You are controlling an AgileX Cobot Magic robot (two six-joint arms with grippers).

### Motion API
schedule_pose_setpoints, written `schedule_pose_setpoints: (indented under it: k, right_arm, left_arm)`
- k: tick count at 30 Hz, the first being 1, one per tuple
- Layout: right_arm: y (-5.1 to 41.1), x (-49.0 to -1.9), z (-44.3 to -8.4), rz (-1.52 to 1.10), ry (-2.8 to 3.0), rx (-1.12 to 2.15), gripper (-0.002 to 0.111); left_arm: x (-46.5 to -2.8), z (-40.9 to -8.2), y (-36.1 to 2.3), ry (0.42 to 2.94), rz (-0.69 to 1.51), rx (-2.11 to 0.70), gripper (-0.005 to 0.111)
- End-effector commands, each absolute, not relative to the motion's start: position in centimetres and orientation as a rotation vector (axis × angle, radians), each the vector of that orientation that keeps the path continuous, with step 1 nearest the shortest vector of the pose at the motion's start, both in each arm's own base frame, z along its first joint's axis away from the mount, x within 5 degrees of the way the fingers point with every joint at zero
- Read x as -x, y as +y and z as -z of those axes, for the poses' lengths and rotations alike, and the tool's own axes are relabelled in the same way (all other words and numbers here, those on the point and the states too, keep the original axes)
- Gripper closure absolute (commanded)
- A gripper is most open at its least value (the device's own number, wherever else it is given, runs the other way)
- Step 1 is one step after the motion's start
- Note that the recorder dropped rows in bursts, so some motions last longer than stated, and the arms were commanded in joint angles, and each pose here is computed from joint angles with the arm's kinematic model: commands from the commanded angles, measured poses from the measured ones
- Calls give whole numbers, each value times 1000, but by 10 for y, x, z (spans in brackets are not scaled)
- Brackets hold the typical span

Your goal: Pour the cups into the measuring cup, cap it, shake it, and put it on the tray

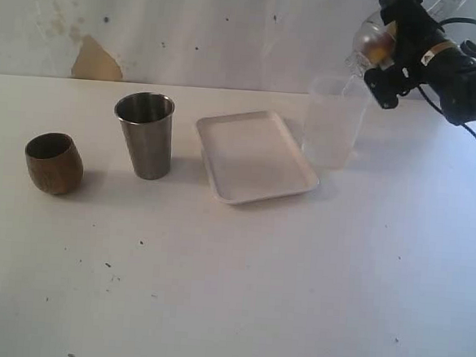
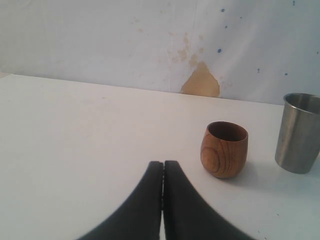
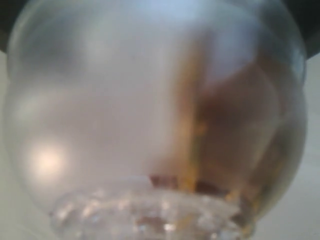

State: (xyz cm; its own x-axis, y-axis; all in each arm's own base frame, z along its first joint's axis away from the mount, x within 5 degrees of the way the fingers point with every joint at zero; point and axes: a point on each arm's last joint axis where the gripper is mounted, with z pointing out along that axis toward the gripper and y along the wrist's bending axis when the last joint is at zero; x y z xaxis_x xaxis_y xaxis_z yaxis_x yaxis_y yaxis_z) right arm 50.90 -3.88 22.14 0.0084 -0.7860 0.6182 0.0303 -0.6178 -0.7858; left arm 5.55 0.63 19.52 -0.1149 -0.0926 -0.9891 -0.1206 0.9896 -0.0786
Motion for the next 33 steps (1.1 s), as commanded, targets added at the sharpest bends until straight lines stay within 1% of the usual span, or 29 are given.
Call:
schedule_pose_setpoints:
  k: [1,11,16,33]
  right_arm:
    - [-36,-509,-236,1734,684,1607,108]
    - [-35,-508,-242,1772,631,1555,108]
    - [-34,-507,-243,1817,574,1577,108]
    - [-31,-507,-243,1838,501,1604,108]
  left_arm:
    - [-56,-195,6,1679,-22,160,106]
    - [-56,-195,6,1679,-22,160,106]
    - [-56,-195,6,1679,-22,160,106]
    - [-56,-195,6,1679,-22,160,106]
